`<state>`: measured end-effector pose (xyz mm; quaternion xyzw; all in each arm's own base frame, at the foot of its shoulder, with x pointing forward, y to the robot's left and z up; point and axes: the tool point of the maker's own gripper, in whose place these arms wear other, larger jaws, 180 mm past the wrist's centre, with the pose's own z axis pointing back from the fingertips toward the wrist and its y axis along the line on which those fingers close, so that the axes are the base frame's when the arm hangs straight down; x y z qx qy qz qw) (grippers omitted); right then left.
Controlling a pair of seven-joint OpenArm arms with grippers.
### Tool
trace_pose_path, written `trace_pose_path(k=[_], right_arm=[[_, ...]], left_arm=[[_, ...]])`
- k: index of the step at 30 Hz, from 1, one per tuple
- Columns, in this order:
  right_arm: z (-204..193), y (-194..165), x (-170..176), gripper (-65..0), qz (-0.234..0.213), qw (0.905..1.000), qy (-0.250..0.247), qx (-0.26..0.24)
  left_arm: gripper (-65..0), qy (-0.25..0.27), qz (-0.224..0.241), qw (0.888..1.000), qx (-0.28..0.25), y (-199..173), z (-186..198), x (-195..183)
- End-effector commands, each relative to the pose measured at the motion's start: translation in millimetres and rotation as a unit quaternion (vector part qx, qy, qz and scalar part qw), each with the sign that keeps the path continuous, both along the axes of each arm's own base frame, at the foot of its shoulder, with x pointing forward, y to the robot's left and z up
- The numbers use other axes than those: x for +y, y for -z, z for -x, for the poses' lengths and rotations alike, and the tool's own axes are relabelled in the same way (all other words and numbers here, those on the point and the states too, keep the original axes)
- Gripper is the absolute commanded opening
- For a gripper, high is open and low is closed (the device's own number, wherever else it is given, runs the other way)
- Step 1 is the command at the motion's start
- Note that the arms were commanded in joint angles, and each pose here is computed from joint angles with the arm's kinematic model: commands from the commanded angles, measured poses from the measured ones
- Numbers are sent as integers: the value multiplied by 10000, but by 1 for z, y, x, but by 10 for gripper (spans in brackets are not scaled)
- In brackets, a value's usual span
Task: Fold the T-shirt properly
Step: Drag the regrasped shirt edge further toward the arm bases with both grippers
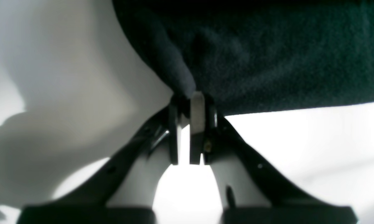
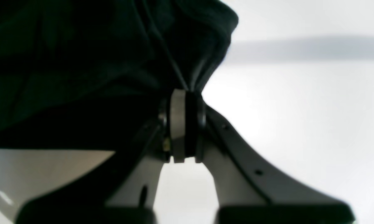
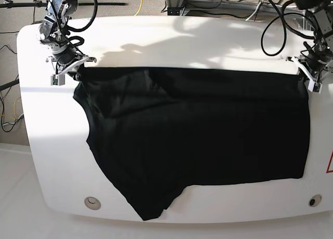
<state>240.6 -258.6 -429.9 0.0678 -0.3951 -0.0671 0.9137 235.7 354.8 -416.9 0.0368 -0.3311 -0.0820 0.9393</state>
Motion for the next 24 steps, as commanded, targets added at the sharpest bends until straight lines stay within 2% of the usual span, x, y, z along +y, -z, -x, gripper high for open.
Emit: trace_pose_path(k=[1,10,12,24], right_arm=[[17,-2,-8,-650,283,9993,-71,211],[50,-13,-7,-650,541,9978,-244,287],[62,-19,0,-650,602,9970,-373,322],[84,-34,4,-650,863,9928,-632,548]], left_arm=[[-646,41,-372,9990,250,-7,18,10],[-643,102,-681,9969,375,-23,57,5],[-640,231,-633,9970,384,-24,68,-14],[-630,602,-496,9950,624,-22,109,-53]])
